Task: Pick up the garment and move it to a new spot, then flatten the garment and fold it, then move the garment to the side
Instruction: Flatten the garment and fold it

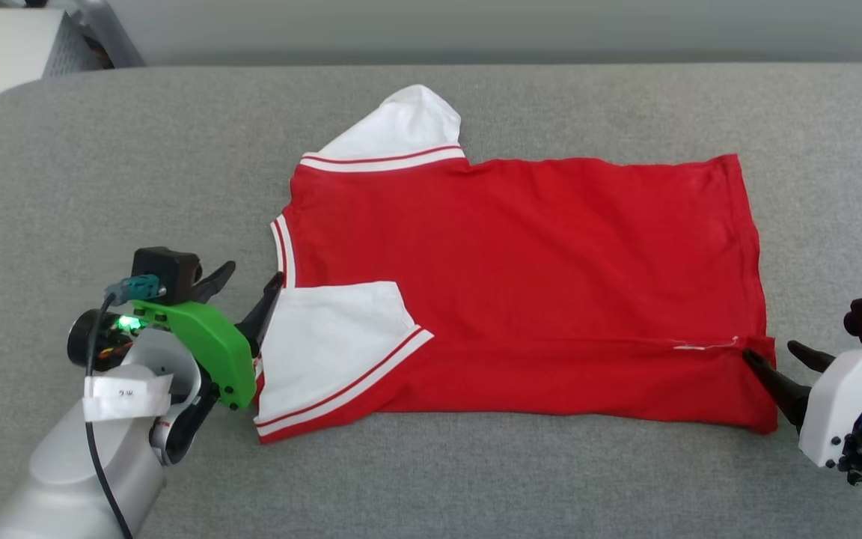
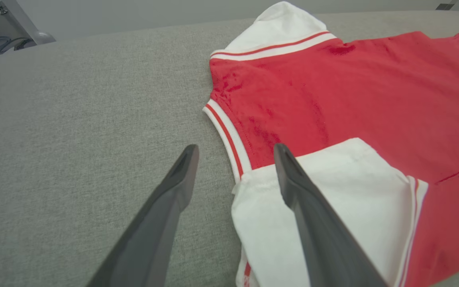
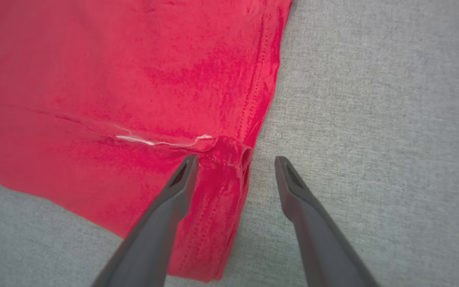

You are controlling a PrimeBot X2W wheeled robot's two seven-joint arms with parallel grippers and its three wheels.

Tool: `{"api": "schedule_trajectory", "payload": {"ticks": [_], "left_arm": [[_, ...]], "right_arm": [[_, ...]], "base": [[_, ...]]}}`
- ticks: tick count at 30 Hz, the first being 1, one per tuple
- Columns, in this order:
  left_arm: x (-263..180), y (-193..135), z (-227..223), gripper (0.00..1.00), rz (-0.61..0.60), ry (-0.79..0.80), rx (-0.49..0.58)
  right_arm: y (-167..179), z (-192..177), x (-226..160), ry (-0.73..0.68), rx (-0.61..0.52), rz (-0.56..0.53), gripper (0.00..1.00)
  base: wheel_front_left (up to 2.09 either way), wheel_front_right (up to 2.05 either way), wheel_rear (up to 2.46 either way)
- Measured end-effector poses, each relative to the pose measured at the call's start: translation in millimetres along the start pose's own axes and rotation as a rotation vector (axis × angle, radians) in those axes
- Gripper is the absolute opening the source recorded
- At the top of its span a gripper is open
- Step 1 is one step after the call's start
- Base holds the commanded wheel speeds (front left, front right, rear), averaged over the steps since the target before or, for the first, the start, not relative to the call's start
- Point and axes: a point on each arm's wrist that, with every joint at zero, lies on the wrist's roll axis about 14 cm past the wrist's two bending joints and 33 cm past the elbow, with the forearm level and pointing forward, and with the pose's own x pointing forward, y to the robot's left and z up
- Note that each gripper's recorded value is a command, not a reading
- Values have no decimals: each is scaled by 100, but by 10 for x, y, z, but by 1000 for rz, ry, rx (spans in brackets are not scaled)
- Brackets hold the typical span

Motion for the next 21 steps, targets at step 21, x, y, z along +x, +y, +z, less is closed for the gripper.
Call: {"api": "schedule_trajectory", "payload": {"ticks": [21], "left_arm": [[-690, -290, -264, 100, 136, 109, -124]], "right_arm": [[231, -223, -456, 122, -39, -107, 100]], "base": [[0, 0, 0]]}}
